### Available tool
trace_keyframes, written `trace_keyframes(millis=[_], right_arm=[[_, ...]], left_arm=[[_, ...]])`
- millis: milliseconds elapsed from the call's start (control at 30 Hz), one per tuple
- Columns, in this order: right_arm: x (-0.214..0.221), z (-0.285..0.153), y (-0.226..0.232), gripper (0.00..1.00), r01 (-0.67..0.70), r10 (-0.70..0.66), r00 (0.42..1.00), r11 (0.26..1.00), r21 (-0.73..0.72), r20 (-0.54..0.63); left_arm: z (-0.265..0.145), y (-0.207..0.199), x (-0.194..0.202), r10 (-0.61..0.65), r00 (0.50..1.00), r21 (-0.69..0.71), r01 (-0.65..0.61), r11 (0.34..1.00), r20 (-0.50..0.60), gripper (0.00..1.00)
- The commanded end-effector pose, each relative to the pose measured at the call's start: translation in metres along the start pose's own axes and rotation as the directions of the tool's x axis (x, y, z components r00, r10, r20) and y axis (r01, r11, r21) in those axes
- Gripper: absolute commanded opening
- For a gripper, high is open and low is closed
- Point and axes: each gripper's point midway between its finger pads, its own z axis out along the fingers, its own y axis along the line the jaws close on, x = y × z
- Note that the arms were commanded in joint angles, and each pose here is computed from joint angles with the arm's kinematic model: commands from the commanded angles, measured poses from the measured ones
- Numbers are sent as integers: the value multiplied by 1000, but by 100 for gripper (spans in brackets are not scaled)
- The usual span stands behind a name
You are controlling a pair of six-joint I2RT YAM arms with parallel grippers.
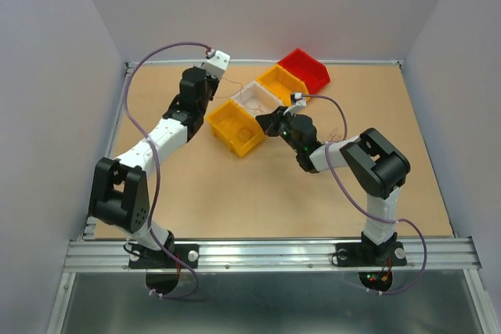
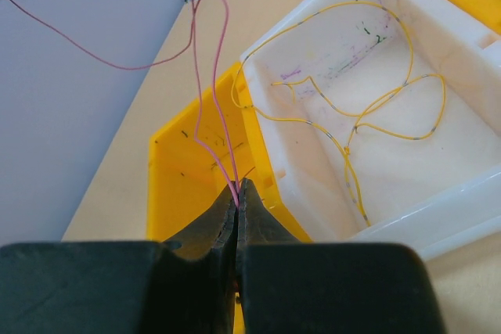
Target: Untangle the cables
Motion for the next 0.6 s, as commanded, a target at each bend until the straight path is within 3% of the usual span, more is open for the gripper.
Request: trace_keyframes(millis=[0,167,367,467,500,567], right_arm=[[-16,2,0,0,9,-9,999,1000,11,49],[-18,3,3,1,23,-23,999,1000,2,41],[-20,2,5,0,41,-41,998,999,-4,38],[-19,1,6,1,51,-50,998,999,-7,34],[-17,0,7,1,60,-60,998,998,-13,27],[-17,0,9,1,68,-68,998,997,-26,20]], left_arm=[[-19,7,-12,231,973,-119,-228,966,17,1],[-21,-20,-3,348,937,-28,-348,937,26,0],[-25,-80,14,427,904,253,-417,873,17,0],[-35,-105,25,455,890,425,-421,801,24,1],[-43,-119,40,490,872,507,-429,748,15,1],[-45,-125,54,521,853,543,-430,721,-16,1]])
